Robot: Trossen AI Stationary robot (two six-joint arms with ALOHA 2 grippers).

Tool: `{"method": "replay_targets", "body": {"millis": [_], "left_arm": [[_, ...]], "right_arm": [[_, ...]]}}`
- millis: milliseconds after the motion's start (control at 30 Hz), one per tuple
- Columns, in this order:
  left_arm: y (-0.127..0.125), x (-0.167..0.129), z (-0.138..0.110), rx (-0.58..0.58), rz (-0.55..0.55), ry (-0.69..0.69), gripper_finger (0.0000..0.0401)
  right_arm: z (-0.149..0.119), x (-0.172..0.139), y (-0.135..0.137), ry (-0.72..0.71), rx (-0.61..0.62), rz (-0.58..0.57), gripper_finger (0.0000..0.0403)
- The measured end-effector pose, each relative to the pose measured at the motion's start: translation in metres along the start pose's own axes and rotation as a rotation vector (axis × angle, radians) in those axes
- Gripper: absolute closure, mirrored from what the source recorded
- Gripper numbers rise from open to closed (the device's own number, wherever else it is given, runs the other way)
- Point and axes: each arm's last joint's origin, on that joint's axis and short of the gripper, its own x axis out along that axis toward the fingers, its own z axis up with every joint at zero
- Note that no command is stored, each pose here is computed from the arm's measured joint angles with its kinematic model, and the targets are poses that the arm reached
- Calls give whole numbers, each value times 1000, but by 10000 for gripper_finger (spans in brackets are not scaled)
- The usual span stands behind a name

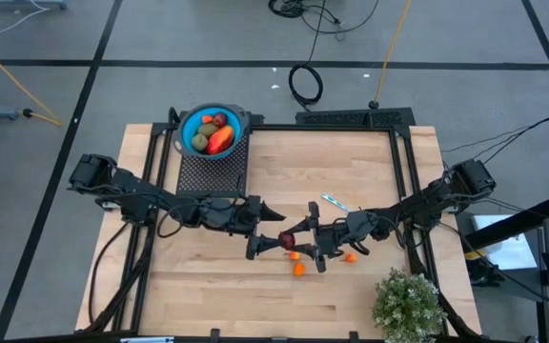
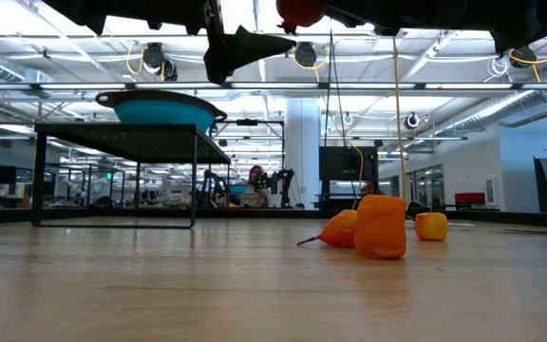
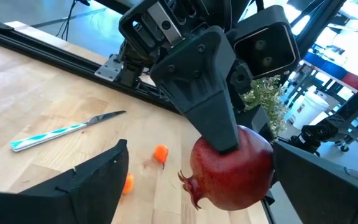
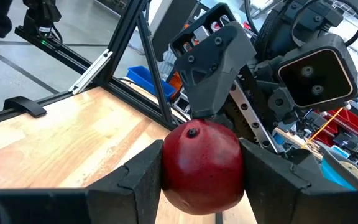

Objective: Pick & Place Fruit
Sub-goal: Put the red pomegranate into the blue strainer bowl on the shelf

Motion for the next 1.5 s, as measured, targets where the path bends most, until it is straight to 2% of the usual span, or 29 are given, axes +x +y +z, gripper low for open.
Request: {"method": "replay_targets", "body": {"millis": [167,500,700,833,1500], "left_arm": [[0,0,0,2,-1,-1,25],[0,0,0,10,0,-1,5],[1,10,-9,-3,-45,-23,4],[5,16,-16,-5,-36,-17,4],[5,16,-10,12,-43,-69,4]], "right_arm": [[0,0,0,2,0,-1,218],[0,0,0,-3,2,0,218],[-2,0,-2,2,4,8,218],[-2,0,-4,8,6,-15,218],[-2,0,-4,8,34,-14,218]]}}
